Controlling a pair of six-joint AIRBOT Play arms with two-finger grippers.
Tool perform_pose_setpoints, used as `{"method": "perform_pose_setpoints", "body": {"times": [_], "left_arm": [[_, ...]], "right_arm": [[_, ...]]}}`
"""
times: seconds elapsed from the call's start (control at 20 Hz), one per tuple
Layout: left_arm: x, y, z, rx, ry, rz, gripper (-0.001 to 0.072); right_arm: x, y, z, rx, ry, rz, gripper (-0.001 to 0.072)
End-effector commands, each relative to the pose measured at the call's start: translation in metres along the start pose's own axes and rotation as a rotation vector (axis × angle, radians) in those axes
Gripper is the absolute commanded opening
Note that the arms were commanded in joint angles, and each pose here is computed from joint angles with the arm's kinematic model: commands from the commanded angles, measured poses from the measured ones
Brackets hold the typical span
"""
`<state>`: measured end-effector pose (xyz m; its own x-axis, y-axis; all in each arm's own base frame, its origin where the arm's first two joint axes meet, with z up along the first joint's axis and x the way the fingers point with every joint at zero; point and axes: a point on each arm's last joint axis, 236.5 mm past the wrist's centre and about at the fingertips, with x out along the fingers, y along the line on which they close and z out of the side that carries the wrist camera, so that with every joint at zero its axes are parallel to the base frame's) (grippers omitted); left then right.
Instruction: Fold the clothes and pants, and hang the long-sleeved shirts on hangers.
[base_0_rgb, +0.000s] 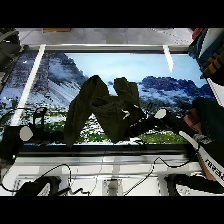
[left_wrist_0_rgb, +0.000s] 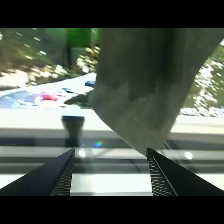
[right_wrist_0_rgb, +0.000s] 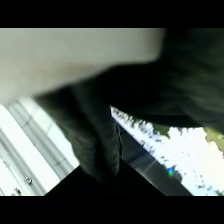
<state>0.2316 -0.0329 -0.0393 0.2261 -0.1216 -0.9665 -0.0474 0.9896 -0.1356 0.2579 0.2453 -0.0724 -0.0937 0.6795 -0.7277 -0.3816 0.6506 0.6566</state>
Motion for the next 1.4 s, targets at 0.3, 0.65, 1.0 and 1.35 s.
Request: {"method": "perform_pose_setpoints", "body": {"times": [0.3, 0.65, 1.0, 1.35], "left_arm": [[0.041, -0.031, -0.035, -0.077, 0.044, -0.165, 0.0484], [0.051, -0.04, -0.039, -0.073, 0.029, -0.213, 0.0486], [0.056, -0.03, -0.026, -0.079, -0.041, -0.175, 0.0486], [0.064, -0.041, -0.032, -0.164, -0.044, -0.238, 0.0485]], "right_arm": [[-0.001, -0.016, 0.01, -0.023, -0.042, -0.068, 0.0036], [-0.001, -0.021, 0.007, -0.04, -0.026, -0.09, 0.0036], [-0.001, -0.021, 0.007, -0.039, -0.028, -0.091, 0.0036], [-0.001, -0.021, 0.008, -0.039, -0.03, -0.091, 0.0036]]}}
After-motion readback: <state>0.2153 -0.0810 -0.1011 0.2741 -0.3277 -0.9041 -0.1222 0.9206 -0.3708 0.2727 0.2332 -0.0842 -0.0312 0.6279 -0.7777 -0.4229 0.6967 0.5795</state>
